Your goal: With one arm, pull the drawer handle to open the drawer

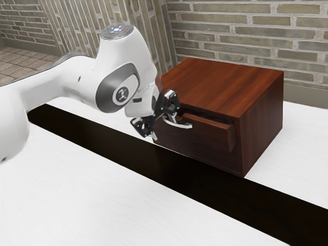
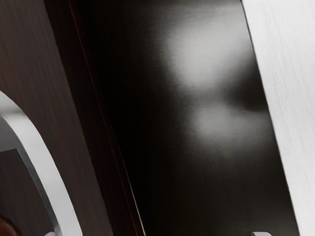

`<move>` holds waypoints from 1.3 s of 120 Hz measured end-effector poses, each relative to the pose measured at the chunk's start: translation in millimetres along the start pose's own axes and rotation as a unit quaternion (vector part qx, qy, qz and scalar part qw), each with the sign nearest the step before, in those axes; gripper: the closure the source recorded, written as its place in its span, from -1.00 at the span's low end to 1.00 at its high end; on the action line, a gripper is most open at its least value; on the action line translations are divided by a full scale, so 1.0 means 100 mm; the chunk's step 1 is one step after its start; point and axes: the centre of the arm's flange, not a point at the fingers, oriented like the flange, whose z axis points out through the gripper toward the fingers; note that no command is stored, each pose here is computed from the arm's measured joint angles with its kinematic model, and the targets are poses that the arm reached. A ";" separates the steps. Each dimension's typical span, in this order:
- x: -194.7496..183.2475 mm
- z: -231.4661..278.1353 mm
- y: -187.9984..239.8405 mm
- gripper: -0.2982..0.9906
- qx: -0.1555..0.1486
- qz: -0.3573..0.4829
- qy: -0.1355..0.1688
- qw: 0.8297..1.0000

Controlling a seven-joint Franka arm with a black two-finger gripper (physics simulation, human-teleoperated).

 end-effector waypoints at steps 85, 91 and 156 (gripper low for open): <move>0.30 -0.25 0.80 -0.09 0.007 0.016 0.025 1.000; 0.32 -0.29 0.85 -0.04 0.010 0.017 0.027 0.999; -0.20 -2.40 1.42 -0.40 0.109 -0.051 -0.001 0.993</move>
